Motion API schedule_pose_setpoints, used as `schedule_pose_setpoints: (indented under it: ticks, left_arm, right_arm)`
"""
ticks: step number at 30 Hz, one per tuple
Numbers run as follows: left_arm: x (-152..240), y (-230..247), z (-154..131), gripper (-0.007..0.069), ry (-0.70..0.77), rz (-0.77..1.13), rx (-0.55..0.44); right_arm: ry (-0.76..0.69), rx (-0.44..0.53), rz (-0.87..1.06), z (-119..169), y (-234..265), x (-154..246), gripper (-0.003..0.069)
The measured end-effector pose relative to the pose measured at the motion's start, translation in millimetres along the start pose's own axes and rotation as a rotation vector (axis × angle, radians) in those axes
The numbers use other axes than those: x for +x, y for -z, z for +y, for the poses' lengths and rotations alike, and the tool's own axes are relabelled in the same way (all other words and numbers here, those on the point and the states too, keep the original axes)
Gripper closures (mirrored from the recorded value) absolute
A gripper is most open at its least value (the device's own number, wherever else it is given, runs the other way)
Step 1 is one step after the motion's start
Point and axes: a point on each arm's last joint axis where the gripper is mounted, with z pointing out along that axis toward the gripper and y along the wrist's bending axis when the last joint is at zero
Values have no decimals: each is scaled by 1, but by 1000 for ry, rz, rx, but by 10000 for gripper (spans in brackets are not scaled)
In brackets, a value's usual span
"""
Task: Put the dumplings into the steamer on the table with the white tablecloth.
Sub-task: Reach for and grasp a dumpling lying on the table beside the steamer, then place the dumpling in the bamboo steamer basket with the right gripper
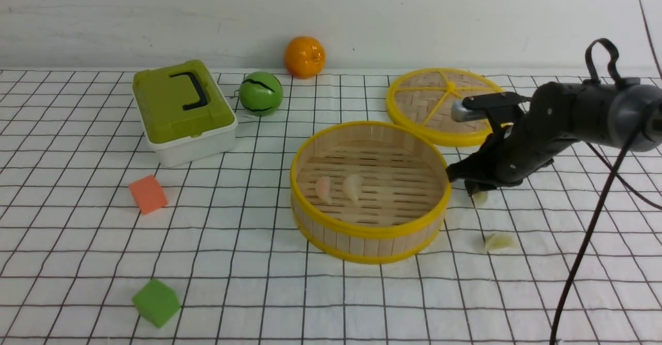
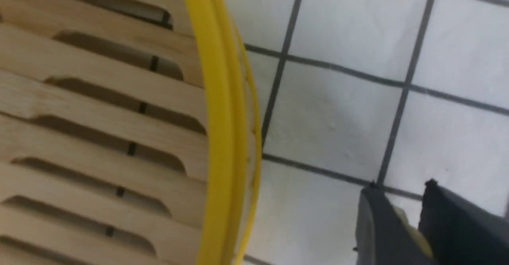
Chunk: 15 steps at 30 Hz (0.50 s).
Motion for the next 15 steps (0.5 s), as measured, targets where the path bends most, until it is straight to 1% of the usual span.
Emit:
schedule_pose_setpoints:
  ticks: [3,5,7,8,10,11,12,14,15]
  left_arm:
    - [-1,0,0,622,2,-20,5]
    - [-3,2,-1,622,6,-54,15]
    - [-4,5,-1,622,11,-93,25]
    - [-4,5,-1,622,12,-97,25]
    - [-2,11,1,622,19,-146,33]
    - [-2,12,1,622,20,-152,34]
    - [3,16,2,622,22,-202,37]
    - [11,17,4,622,20,-246,34]
    - [14,16,5,622,16,-259,28]
  right_arm:
    - [5,-9,-47,5,28,-10,524]
    - [12,-37,-111,18,56,-21,524]
    - [30,-86,-163,41,79,-27,524]
    - [29,-93,-166,44,80,-27,524]
    - [86,-160,-172,79,83,-24,524]
    - [93,-163,-170,82,81,-23,524]
    - [166,-192,-160,104,71,-17,524]
    - [226,-208,-153,122,53,-9,524]
    - [232,-210,-145,125,44,-7,524]
